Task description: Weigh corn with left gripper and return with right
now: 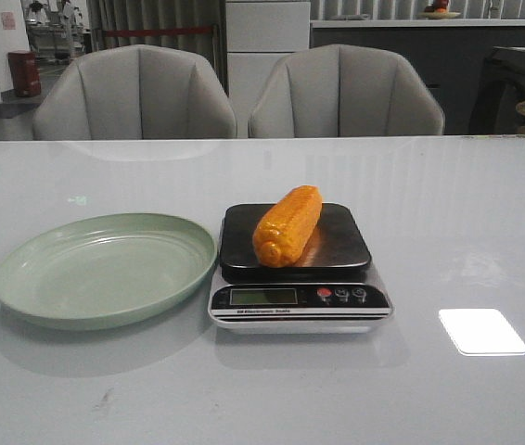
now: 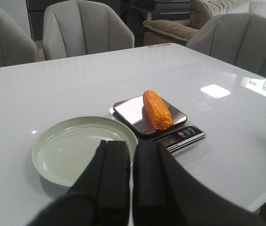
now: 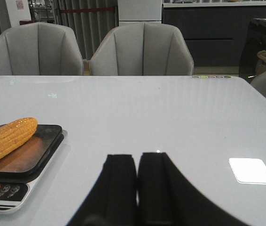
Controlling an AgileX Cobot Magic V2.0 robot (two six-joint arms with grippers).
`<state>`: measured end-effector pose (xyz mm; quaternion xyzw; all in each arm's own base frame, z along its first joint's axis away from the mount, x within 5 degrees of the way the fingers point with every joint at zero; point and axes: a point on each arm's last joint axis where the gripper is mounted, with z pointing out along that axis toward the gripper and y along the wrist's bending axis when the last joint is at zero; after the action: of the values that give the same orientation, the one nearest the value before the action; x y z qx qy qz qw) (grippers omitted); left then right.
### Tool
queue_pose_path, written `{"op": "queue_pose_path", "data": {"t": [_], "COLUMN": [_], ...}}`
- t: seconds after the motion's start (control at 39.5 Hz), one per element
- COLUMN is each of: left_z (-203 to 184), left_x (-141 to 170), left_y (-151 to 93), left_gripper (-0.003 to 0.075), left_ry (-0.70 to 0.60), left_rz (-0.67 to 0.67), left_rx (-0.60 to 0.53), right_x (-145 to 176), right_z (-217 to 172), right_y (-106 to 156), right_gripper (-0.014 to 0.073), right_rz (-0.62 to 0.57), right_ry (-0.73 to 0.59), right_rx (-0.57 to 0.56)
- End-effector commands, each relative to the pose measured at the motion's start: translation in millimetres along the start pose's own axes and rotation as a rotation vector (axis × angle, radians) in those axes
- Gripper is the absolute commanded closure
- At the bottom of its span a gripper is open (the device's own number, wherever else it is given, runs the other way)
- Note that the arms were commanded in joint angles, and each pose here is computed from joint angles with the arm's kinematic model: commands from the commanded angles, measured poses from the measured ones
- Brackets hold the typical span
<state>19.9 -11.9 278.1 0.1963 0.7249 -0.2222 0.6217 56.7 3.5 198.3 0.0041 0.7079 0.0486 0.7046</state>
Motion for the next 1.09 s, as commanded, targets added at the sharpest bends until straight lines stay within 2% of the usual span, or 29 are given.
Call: {"op": "queue_pose_path", "data": {"t": [0.0,0.18,0.38,0.51,0.66,0.79,0.91,1.06], "left_z": [-4.1,-3.3,-3.3,-3.3,-3.3,-3.3,-3.3,-3.3], "left_x": [-14.8,-13.5,-13.5,-13.5,-13.5,-13.5,-13.5,-13.5], "left_y": [-1.4,-1.3,-1.3,-1.3,-1.3,-1.3,-1.3,-1.3], "left_gripper": [0.0595,0.0595,0.0595,0.0595,0.0596,0.0596,0.0596,0.0596], "left_ry": [-0.109,-0.104,-0.104,-0.104,-0.104,-0.104,-0.104,-0.104], "left_rz": [-0.001,-0.001,-0.001,-0.001,-0.001,-0.001,-0.001,-0.001], "left_rx": [0.01,0.01,0.01,0.01,0.01,0.01,0.01,0.01], "right_x": [-5.2,-6.8,-27.9,-52.3,-85.6,-105.7,-107.6,-104.0], "right_z": [-1.4,-1.5,-6.1,-9.4,-1.9,10.0,21.8,28.2], "right_y": [0.3,0.4,2.5,4.3,6.5,7.5,7.3,7.0], "right_gripper": [0.0428,0.0428,0.0428,0.0428,0.0428,0.0428,0.0428,0.0428], "right_rz": [-0.012,-0.012,-0.013,-0.013,-0.013,-0.011,-0.01,-0.011], "right_ry": [-0.092,-0.106,-0.329,-0.367,-0.272,-0.09,0.087,0.13], "right_rx": [-0.003,-0.005,-0.025,-0.027,-0.018,-0.001,0.015,0.019]}}
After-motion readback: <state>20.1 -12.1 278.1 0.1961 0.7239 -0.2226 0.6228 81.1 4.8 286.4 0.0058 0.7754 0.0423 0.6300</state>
